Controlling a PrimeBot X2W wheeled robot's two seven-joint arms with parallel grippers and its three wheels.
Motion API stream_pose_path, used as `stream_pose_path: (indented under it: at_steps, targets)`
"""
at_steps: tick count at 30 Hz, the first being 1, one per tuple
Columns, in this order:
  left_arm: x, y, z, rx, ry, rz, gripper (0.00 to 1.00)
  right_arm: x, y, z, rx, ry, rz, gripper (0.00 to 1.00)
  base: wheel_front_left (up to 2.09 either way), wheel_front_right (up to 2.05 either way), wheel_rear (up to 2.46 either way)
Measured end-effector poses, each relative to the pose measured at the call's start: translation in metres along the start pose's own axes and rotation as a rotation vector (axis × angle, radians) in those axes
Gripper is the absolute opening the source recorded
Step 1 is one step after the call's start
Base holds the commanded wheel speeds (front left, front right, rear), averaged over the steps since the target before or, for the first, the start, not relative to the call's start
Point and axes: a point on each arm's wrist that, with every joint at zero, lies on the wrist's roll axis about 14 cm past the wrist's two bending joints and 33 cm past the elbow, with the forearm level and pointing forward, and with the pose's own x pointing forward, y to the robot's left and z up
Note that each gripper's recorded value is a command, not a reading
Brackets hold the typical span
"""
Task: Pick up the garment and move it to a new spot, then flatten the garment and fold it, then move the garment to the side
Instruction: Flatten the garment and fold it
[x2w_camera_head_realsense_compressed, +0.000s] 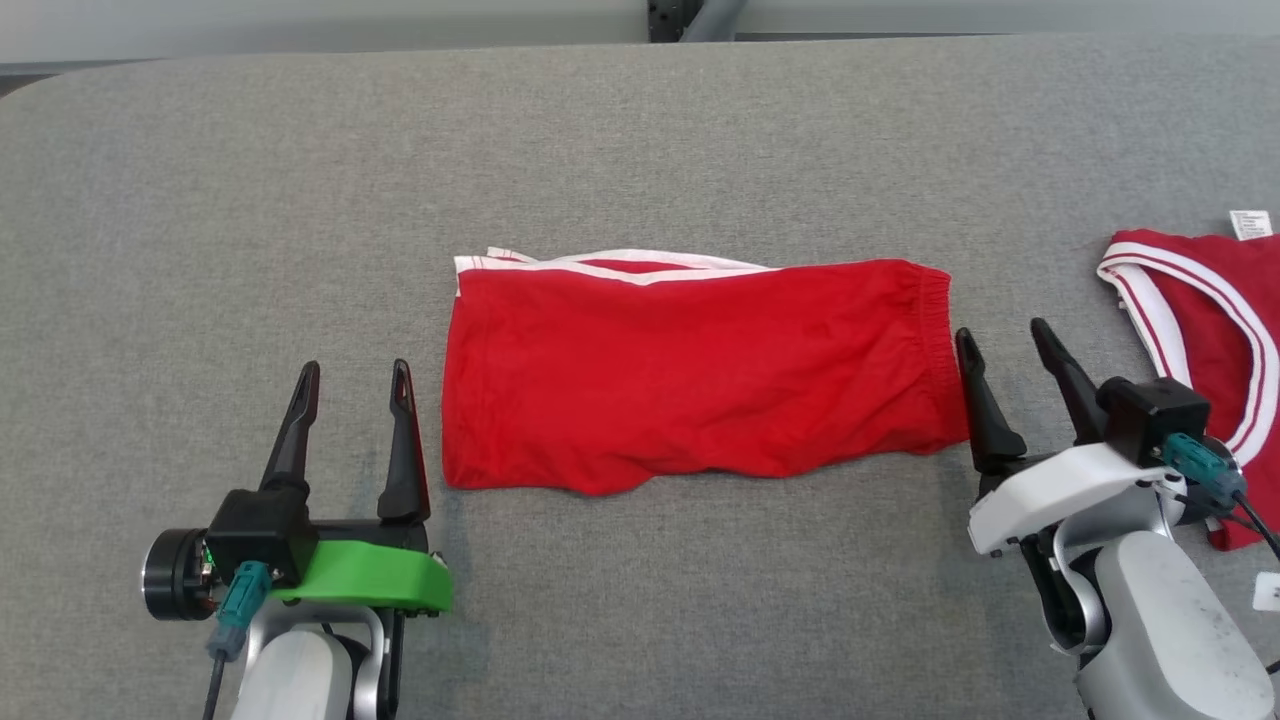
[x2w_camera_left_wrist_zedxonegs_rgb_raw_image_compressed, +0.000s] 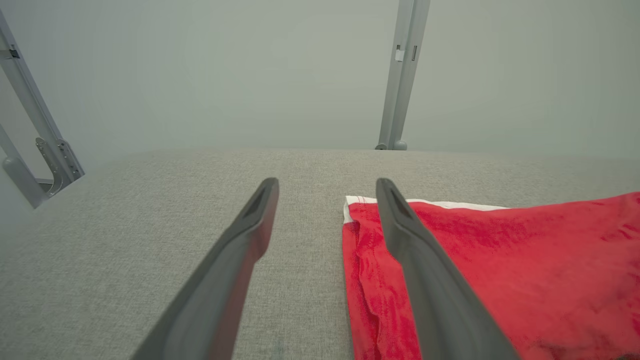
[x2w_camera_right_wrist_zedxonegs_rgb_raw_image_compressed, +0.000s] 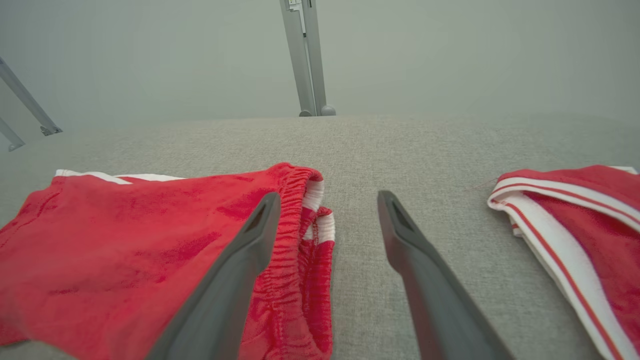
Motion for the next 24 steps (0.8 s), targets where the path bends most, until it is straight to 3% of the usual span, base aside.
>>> stream_pose_path:
  at_steps: [7,12,18,19,20,21,24]
  targets:
    - [-0.007,0.008,-0.010,-0.008,0.033,0.027,1.00,0.022,0.034,-0.045,0.069,0.146,0.089,1.00,0.00,0.00,0.00]
    - [-0.005,0.010,-0.018,0.000,0.054,0.030,1.00,0.026,0.029,-0.079,0.112,0.232,0.061,1.00,0.00,0.00,0.00]
    - [-0.004,0.013,-0.025,-0.001,0.073,0.035,1.00,0.025,0.029,-0.094,0.170,0.257,0.042,1.00,0.00,0.00,0.00]
    - [-0.003,0.012,-0.026,-0.001,0.073,0.033,1.00,0.025,0.031,-0.094,0.183,0.258,0.046,0.93,0.00,0.00,0.00]
    - [0.000,0.008,-0.027,-0.001,0.074,0.022,1.00,0.024,0.033,-0.093,0.206,0.253,0.046,0.43,0.00,0.00,0.00]
    - [0.001,0.007,-0.027,-0.002,0.074,0.017,1.00,0.024,0.035,-0.093,0.220,0.252,0.048,0.00,0.00,0.00,0.00]
    - [0.005,0.001,-0.029,-0.006,0.076,0.000,1.00,0.023,0.034,-0.088,0.243,0.239,0.048,0.00,0.00,0.00,0.00]
